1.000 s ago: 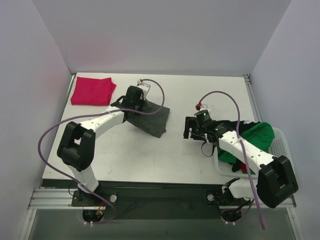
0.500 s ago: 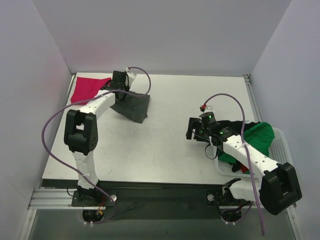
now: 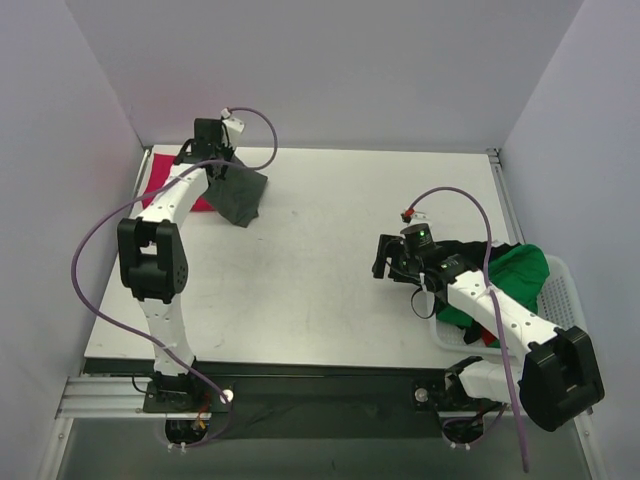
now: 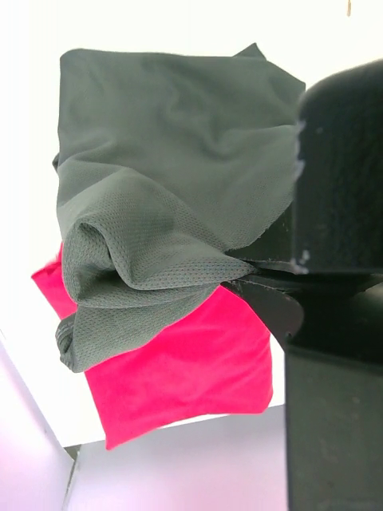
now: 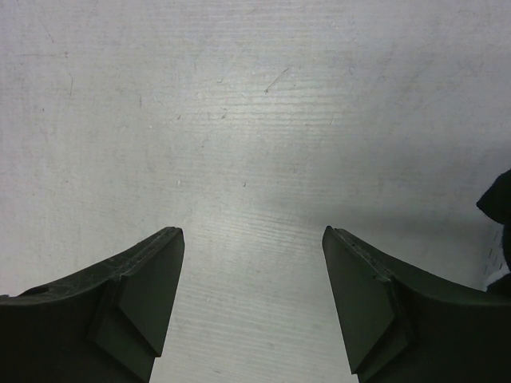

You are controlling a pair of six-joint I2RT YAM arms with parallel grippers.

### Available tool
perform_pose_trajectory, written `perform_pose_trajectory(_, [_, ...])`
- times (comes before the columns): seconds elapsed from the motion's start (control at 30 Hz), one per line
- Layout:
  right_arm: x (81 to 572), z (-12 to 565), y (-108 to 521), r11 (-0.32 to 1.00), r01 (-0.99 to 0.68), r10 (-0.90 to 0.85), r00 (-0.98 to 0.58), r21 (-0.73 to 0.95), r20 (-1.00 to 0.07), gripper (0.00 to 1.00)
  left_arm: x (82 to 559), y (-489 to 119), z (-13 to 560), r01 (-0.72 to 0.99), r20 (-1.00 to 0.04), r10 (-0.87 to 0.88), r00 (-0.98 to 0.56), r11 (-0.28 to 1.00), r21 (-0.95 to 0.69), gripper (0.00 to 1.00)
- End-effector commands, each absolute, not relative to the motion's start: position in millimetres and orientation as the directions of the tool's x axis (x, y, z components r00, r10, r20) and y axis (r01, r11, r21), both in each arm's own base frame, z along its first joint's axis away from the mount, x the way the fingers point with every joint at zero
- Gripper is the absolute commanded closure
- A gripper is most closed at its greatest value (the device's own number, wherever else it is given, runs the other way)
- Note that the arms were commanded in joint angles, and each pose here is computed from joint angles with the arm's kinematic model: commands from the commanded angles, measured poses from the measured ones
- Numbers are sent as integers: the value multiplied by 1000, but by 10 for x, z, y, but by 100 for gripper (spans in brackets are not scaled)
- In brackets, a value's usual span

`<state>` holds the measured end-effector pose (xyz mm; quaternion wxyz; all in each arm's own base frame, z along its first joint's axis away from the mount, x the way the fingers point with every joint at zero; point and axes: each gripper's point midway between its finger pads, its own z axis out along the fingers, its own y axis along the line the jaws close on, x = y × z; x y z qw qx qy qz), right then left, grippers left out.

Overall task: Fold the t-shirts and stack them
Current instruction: Put the neatly folded tshirt into the corner of the board with the left arm

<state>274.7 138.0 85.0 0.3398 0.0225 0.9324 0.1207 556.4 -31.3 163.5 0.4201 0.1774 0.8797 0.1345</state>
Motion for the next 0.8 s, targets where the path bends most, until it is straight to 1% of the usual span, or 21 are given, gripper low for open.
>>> perform_pose_trajectory(0.0, [2771, 898, 1375, 968, -49, 126, -752, 246, -647, 28, 5724, -165, 1814, 175, -717, 425, -553, 900, 399, 100])
perform_pose_trajectory(0.23, [2777, 865, 1401, 966, -56, 122, -758, 251, -640, 28, 5922, 6, 2042, 121, -749, 410, -520, 904, 410, 100])
perform_pose_trajectory(0.77, [2780, 814, 1451, 963, -63, 117, -775, 260, -621, 28, 5901, 202, 2410, 81, -770, 389, -507, 910, 407, 100])
